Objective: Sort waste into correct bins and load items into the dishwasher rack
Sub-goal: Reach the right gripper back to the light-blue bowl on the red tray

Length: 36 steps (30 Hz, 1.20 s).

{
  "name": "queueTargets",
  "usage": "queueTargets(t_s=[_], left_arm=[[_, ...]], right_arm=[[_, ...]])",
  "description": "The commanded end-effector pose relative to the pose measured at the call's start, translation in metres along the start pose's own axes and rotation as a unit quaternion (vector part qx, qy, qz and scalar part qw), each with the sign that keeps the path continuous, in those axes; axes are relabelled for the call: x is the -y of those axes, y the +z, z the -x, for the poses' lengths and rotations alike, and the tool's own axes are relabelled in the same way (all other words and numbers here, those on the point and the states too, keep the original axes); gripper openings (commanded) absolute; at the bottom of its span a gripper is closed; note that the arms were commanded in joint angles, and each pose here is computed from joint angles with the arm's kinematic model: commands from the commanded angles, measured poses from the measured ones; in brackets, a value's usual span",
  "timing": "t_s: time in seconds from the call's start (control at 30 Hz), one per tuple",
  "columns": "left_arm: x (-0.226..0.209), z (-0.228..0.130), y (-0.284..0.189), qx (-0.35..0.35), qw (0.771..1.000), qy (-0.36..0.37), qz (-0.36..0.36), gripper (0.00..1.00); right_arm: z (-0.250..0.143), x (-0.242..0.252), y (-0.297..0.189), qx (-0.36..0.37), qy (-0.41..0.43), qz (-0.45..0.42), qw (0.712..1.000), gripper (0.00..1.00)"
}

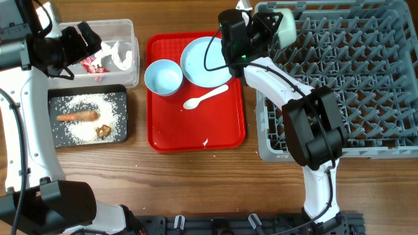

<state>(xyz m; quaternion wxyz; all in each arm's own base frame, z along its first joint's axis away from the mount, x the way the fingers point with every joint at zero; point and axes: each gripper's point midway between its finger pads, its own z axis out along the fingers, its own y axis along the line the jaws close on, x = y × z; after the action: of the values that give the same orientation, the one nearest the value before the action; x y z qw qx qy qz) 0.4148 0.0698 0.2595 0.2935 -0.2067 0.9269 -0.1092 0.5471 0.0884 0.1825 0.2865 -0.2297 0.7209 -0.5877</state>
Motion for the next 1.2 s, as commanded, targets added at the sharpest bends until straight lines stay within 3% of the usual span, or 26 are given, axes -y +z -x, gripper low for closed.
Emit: queueTargets(t_s=[0.0, 0.23, 0.47, 0.77, 0.97, 1.1, 1.17], left_arm=[[-0.001, 0.002, 0.001, 0.002, 1.0, -0.006, 0.0, 1.0], [-0.001, 0.002, 0.001, 0.002, 1.0, -0.006, 0.0, 1.0], [-0.001, 0.002, 0.001, 0.002, 1.0, -0.006, 0.0, 1.0], [-0.001, 0.002, 0.001, 0.002, 1.0, -0.006, 0.0, 1.0], [-0.001, 0.002, 0.001, 0.002, 1.0, -0.006, 0.0, 1.0], [-0.001, 0.002, 0.001, 0.002, 1.0, -0.006, 0.0, 1.0], [-0.001, 0.002, 0.001, 0.002, 1.0, -0.006, 0.0, 1.0]], right_arm=[[0.004, -0.007, -0.002, 0.006, 0.002, 0.001, 1.0, 1.0], [0.008, 0.045, -0.014, -0.007, 0.211, -0.075, 0.975, 1.0], [0.042, 0.046, -0.051, 0.065, 0.201, -0.06, 0.976, 1.0], [0.08, 0.033, -0.11, 0.153, 0.259, -0.02, 0.953, 1.0], [0.107, -0.001, -0.145, 0.22, 0.293, 0.065, 0.928, 1.0], [0.115, -0.039, -0.168, 0.239, 0.31, 0.192, 0.9, 1.0], [0.116, -0.05, -0.184, 0.241, 0.332, 0.281, 0.868, 1.0]])
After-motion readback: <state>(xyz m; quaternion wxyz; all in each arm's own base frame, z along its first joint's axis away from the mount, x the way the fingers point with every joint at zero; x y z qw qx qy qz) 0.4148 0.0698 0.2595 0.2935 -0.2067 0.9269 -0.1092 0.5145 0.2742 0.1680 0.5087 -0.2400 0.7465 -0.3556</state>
